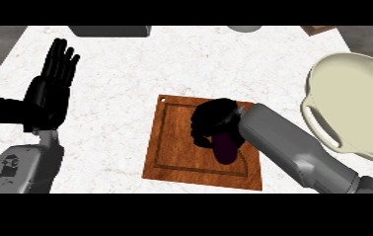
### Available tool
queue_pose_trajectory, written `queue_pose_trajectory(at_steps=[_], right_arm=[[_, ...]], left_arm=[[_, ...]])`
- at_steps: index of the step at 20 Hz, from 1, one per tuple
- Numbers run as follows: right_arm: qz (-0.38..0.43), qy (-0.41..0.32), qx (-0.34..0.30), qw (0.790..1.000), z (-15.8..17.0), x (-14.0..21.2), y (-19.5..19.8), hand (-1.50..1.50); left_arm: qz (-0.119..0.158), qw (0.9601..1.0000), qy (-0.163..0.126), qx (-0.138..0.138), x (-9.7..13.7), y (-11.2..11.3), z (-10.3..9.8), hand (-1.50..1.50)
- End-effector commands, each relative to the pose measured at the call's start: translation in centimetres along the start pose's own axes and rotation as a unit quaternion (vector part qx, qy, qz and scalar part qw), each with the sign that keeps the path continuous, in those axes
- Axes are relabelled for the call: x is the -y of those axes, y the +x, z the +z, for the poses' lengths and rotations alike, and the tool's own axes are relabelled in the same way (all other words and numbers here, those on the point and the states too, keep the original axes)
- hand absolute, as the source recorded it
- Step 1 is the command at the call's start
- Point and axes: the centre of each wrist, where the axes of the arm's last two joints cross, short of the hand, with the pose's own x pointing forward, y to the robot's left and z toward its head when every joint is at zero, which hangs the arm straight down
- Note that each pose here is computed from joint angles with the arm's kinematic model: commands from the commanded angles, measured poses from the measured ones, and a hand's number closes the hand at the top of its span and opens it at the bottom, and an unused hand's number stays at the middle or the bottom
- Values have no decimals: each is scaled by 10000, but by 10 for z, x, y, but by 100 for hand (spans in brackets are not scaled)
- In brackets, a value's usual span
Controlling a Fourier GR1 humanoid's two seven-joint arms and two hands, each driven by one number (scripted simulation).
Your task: Pick the eggplant from the cutting board and place it in the pot
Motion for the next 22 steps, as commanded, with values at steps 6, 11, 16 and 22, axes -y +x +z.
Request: queue_pose_trajectory(at_steps=[6, 11, 16, 22], right_arm=[[-1173, -2100, -4897, 8381, 106, 7, -45, 150], [-1120, -3395, -6501, 6706, 115, 53, -54, 150], [-540, -4198, -7597, 4937, 118, 104, -55, 150], [443, -4584, -8326, 3076, 118, 138, -56, 150]], left_arm=[[-55, 9995, 276, -107, -12, -2, 3, 0], [-56, 9995, 232, -197, -11, -8, 5, 0], [-129, 9997, 126, -163, -8, -6, 4, 0], [-127, 9998, 37, -113, -4, -4, 2, 0]])
